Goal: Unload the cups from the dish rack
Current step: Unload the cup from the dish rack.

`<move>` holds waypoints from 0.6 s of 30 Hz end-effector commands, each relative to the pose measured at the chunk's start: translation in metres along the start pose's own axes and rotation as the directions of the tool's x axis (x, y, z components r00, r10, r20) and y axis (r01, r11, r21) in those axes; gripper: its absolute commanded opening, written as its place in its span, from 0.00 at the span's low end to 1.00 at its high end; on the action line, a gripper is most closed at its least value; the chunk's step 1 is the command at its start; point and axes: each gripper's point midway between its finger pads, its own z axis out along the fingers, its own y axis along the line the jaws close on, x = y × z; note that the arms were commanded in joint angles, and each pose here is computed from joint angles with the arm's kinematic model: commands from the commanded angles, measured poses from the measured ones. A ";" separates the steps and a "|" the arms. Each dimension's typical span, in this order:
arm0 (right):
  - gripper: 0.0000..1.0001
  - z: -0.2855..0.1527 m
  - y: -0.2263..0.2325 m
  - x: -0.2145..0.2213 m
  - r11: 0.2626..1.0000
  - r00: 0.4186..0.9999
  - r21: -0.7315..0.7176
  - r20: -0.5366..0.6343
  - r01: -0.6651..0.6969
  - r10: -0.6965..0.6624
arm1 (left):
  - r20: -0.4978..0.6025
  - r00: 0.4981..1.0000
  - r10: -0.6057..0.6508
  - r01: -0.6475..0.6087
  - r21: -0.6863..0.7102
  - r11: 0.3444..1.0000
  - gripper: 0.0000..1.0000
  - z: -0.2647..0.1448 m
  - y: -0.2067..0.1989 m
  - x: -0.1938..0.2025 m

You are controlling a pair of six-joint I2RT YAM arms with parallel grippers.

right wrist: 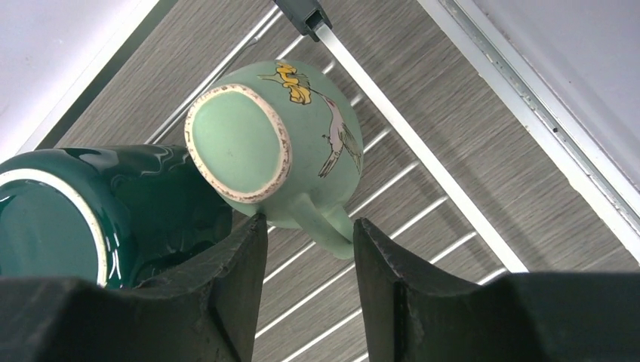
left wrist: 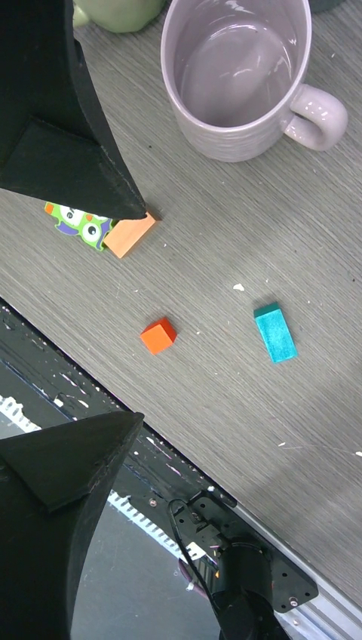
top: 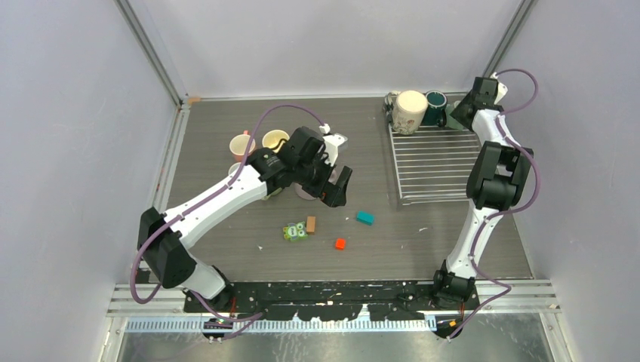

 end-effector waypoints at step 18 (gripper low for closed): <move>0.39 0.023 0.004 -0.009 0.994 0.995 -0.046 0.023 0.100 -0.099 | -0.005 1.000 0.011 -0.011 0.018 1.000 1.00 0.003 -0.003 0.001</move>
